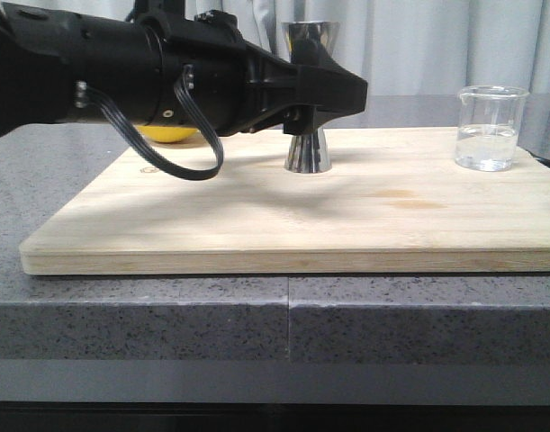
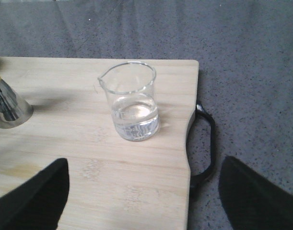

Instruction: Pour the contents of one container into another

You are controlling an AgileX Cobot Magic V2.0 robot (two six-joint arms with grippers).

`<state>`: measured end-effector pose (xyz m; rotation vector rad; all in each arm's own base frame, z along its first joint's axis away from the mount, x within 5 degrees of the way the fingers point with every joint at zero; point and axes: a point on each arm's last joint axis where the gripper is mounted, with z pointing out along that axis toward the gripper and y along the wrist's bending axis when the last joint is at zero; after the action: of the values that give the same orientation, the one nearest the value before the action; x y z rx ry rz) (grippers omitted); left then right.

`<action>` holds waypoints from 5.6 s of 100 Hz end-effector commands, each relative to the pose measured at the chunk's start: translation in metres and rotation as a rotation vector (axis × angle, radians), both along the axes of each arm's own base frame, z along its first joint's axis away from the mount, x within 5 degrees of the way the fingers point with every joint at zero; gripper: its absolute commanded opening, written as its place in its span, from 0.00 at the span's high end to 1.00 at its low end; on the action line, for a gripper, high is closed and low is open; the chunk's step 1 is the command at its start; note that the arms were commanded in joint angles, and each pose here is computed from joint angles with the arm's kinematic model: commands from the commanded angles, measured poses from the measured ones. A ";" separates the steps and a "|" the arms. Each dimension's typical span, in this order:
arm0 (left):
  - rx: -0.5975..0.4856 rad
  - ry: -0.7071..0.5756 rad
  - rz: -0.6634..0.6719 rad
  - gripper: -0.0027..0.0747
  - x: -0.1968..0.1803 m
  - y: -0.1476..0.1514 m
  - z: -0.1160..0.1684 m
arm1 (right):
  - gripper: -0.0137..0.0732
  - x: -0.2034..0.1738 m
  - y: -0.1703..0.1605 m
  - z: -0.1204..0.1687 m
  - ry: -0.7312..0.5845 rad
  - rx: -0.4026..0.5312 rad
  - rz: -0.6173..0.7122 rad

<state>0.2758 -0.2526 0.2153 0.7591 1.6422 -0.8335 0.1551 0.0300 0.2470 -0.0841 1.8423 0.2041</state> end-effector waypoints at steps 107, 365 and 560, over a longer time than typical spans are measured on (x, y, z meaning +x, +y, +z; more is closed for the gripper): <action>-0.089 -0.091 -0.082 0.66 0.012 -0.015 0.023 | 0.18 0.012 0.003 0.009 -0.090 -0.015 0.016; -0.136 -0.180 -0.264 0.99 -0.020 -0.008 0.076 | 0.30 0.109 0.031 -0.035 -0.237 -0.023 0.111; -0.102 -0.166 -0.308 0.99 -0.024 -0.009 0.072 | 0.57 0.072 0.028 0.122 -0.416 -0.300 0.157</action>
<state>0.2578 -0.2632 0.2548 1.0592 1.4649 -0.9593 0.2341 0.0549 0.3369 -0.4166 1.5614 0.0373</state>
